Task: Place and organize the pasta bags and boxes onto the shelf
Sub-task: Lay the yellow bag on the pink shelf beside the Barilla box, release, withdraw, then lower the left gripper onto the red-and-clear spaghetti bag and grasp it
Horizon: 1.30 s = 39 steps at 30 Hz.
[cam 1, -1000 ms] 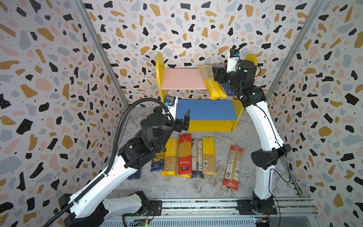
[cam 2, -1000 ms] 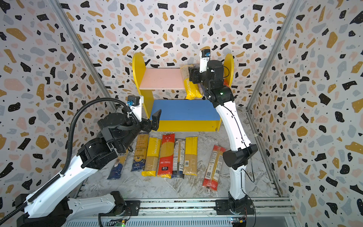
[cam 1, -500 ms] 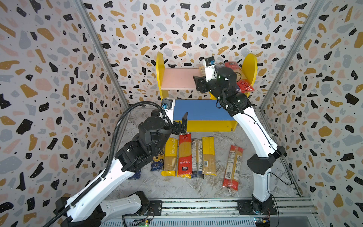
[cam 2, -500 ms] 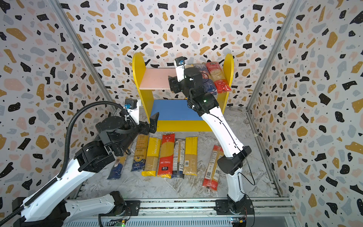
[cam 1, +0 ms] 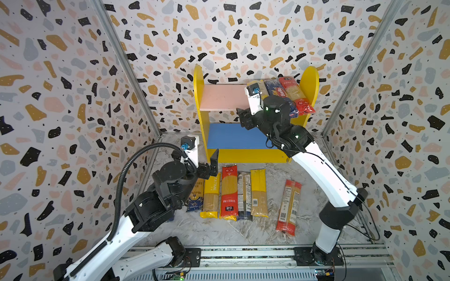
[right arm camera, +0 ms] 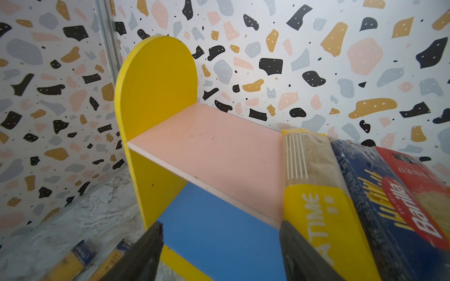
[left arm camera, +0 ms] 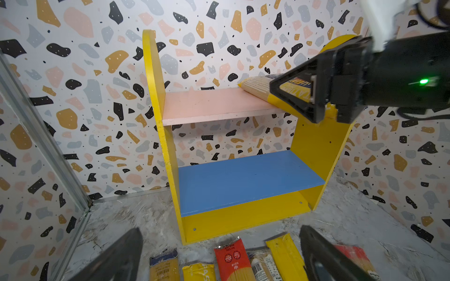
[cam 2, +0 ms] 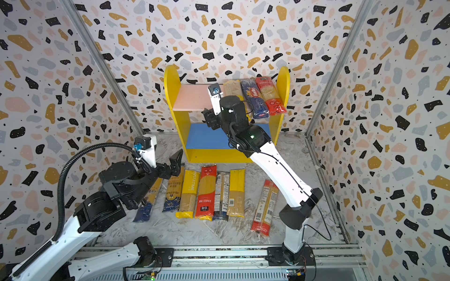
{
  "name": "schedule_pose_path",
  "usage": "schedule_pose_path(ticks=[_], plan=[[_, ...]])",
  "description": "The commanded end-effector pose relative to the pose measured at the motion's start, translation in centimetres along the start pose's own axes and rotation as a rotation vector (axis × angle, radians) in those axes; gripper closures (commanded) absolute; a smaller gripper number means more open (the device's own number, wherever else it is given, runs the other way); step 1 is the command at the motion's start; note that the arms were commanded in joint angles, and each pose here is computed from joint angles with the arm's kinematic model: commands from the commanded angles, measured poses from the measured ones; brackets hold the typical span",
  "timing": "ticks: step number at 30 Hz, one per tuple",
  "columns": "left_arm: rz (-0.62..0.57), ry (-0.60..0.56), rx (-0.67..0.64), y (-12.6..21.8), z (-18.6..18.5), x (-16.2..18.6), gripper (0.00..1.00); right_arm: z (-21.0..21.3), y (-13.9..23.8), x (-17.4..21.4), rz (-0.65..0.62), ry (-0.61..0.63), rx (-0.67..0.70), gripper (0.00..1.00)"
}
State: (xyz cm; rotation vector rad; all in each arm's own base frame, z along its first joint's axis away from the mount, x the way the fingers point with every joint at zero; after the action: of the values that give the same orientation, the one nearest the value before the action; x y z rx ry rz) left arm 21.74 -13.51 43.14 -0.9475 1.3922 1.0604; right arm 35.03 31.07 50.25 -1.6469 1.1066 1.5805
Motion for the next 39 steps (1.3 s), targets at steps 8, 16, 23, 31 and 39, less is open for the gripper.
schedule_pose_path(ticks=[8, 16, 23, 31, 39], plan=[[0.051, 0.083, 0.027, 0.4, 0.0, 4.6, 0.0, -3.9, 11.2, 2.5, 0.058, -0.166, 0.17, 0.01], [0.118, 0.13, 0.088, -0.5, -1.4, 8.8, 0.0, -5.2, 15.3, 14.9, 0.308, -0.305, 0.259, 0.01], [0.249, 0.192, 0.1, -2.9, -3.2, 15.2, 0.0, -5.7, 17.8, 21.3, 0.429, -0.413, 0.314, 0.01], [0.412, 0.268, 0.104, -5.0, -5.3, 21.9, 0.0, -4.5, 17.1, 23.2, 0.441, -0.405, 0.249, 0.01], [0.554, 0.308, 0.067, -6.0, -6.0, 28.5, 0.01, -3.8, 16.5, 25.2, 0.451, -0.391, 0.204, 0.01]])
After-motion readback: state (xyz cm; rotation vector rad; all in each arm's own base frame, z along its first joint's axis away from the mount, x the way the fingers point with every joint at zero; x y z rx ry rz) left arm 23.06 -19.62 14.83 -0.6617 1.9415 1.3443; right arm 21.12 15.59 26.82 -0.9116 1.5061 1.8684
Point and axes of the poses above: each gripper's point midway between its finger pads, its own y axis back along the fingers, its own z axis along the line the jaws close on, x = y × z, the point moved 3 cm from there along y, back along the fingers, and after that the axes turned 1 degree about -y, right-handed, at the moved point
